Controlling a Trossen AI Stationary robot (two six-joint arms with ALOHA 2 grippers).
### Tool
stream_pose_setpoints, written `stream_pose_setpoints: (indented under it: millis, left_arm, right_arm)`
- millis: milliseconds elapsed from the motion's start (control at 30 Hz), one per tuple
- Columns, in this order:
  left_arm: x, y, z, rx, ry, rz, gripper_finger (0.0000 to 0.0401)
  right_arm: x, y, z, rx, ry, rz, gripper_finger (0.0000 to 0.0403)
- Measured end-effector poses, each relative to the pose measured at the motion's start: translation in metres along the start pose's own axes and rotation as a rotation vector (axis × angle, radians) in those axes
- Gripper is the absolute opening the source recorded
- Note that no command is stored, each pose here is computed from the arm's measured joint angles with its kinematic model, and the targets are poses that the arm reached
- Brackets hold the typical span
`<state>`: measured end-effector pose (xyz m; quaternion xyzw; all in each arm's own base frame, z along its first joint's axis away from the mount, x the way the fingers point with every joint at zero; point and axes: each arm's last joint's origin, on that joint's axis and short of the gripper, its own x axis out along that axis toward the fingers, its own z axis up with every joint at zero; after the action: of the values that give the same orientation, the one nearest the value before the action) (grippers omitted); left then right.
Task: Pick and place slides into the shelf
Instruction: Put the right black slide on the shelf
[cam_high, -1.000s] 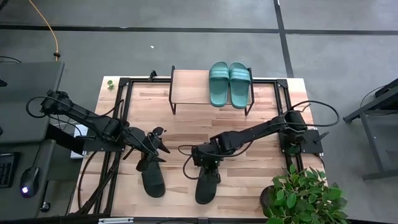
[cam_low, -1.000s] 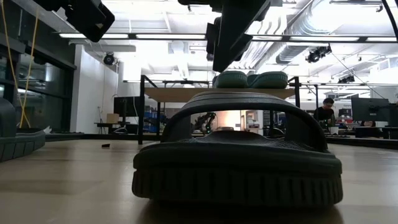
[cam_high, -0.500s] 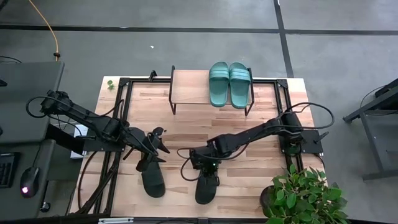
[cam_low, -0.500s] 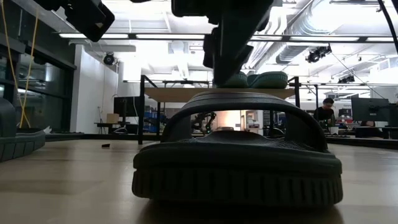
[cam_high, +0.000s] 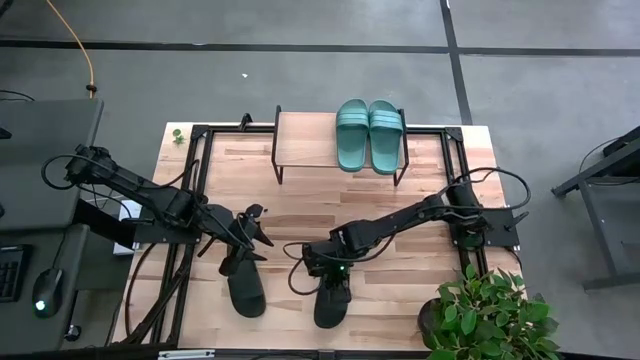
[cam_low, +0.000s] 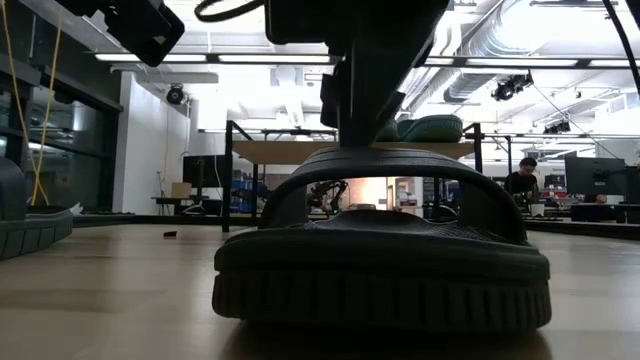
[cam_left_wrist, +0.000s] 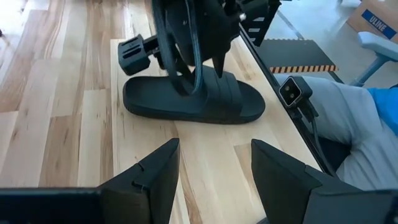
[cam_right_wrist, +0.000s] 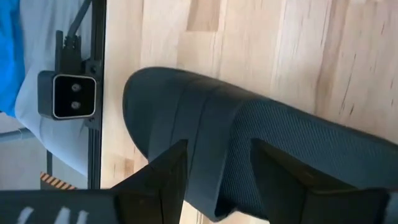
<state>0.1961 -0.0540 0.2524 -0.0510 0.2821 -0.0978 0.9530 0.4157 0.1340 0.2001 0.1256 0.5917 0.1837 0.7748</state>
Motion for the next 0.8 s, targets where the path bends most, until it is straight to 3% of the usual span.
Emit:
stream_pose_setpoints:
  millis: [800]
  left_arm:
    - [0.000, 0.000, 0.001, 0.000, -0.004, -0.005, 0.0184]
  right_arm:
    - [0.026, -0.004, 0.003, -0.009, 0.020, 0.090, 0.0165]
